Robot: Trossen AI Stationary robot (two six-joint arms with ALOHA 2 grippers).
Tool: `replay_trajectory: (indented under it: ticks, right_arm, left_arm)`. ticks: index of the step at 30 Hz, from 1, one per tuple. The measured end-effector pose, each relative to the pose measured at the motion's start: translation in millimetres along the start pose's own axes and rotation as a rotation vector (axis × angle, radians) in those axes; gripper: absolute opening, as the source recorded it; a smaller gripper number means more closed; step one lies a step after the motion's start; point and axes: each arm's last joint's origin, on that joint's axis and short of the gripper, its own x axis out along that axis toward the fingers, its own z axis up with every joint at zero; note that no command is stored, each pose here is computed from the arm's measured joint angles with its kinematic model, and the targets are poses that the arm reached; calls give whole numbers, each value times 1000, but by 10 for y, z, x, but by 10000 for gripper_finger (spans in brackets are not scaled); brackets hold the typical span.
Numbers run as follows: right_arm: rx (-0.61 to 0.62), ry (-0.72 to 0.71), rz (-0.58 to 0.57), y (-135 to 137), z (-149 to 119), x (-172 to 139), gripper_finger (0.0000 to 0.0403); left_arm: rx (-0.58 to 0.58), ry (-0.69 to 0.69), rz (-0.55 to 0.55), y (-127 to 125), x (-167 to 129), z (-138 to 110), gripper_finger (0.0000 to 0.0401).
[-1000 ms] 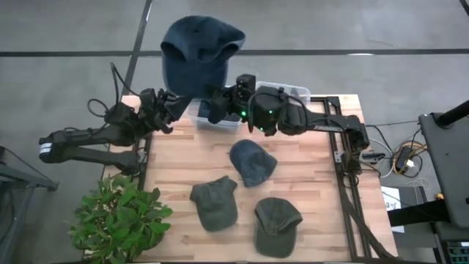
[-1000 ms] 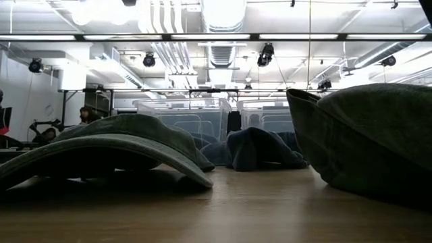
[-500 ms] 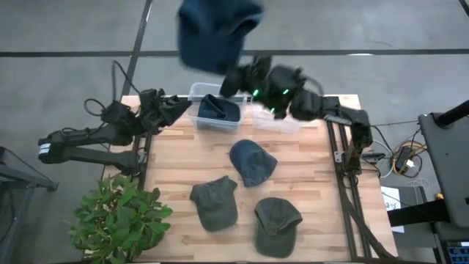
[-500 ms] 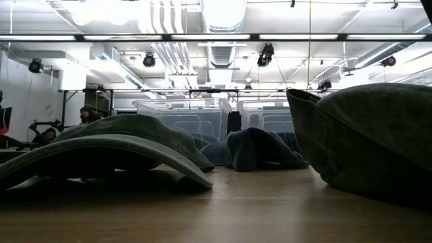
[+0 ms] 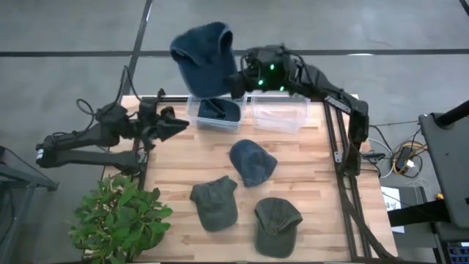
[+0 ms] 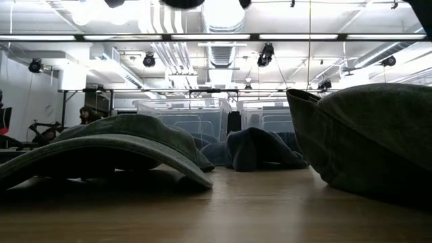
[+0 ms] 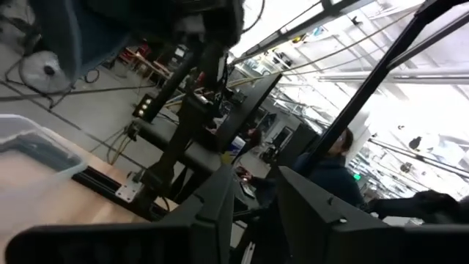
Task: Pick & Place hat
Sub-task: Put the bottom blue cap into the left transparent bin
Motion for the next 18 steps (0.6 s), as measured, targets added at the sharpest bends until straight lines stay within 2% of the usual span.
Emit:
replay_trajectory:
  ticks: [3, 8, 13, 18]
  right_arm:
    - [18, 112, 45, -213, 100, -32, 10]
    - [-6, 269, 41, -590, 154, 9, 11]
    - [-95, 316, 82, -877, 259, -17, 11]
    - [-137, 362, 87, -1113, 248, 49, 11]
  left_arm:
    - [22, 6, 12, -4, -33, -3, 99]
    - [22, -3, 24, -8, -63, 0, 99]
    - [24, -28, 33, -20, -88, 18, 99]
    - [-6, -40, 48, -16, -88, 21, 99]
